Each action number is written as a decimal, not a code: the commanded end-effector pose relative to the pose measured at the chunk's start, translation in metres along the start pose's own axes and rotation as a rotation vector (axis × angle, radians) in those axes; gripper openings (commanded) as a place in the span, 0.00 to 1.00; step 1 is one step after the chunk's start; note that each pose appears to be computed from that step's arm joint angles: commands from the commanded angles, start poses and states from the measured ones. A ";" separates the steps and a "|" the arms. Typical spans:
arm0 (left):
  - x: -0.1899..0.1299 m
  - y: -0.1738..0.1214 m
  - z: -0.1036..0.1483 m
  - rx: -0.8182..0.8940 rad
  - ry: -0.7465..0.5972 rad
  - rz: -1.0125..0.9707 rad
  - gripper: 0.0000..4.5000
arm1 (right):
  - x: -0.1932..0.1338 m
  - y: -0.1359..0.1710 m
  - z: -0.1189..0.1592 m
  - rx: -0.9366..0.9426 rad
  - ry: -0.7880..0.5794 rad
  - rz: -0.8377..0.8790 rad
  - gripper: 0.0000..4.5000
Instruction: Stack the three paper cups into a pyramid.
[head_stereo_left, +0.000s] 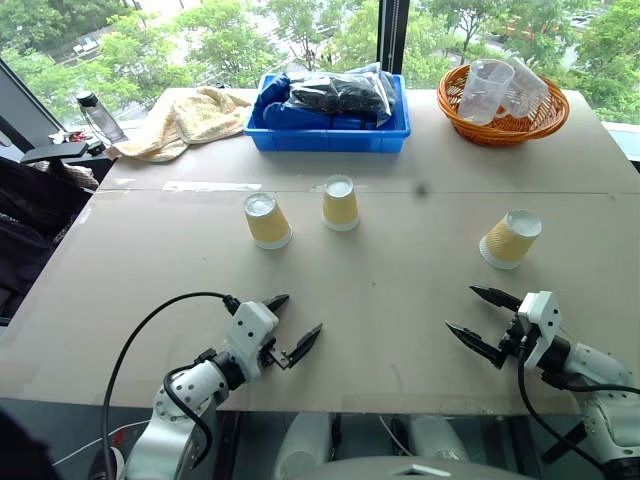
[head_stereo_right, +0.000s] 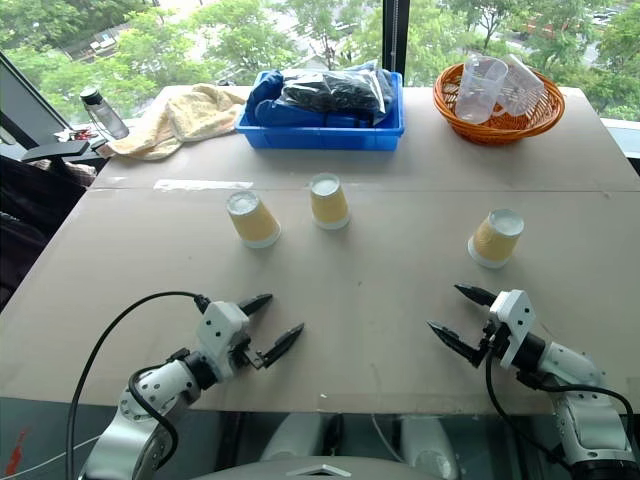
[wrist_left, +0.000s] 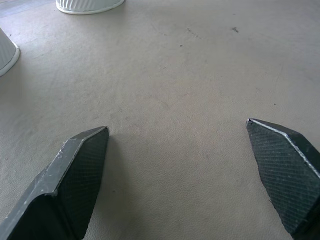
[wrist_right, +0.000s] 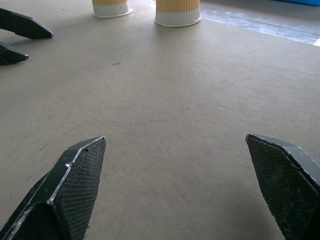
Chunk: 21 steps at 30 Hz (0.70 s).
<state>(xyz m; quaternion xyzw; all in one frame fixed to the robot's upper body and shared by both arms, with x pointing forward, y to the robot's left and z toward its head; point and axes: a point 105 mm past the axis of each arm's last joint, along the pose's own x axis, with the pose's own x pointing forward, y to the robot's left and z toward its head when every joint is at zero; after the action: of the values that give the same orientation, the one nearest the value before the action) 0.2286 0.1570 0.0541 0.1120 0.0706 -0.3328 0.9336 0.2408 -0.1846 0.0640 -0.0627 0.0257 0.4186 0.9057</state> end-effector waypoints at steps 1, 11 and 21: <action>-0.002 0.003 -0.003 -0.009 0.011 0.007 1.00 | 0.000 -0.001 0.008 -0.027 -0.017 0.005 0.98; -0.014 0.010 0.016 0.015 -0.053 -0.069 1.00 | 0.009 0.003 0.011 -0.023 -0.035 0.042 0.98; -0.020 0.057 0.084 0.075 -0.202 -0.036 1.00 | 0.021 0.006 0.026 0.008 -0.113 0.092 0.98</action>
<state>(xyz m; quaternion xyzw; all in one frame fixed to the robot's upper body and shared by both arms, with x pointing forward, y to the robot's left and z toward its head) 0.2524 0.1970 0.1321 0.1078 -0.0086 -0.3596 0.9268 0.2515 -0.1650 0.0733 -0.0387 0.0063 0.4481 0.8931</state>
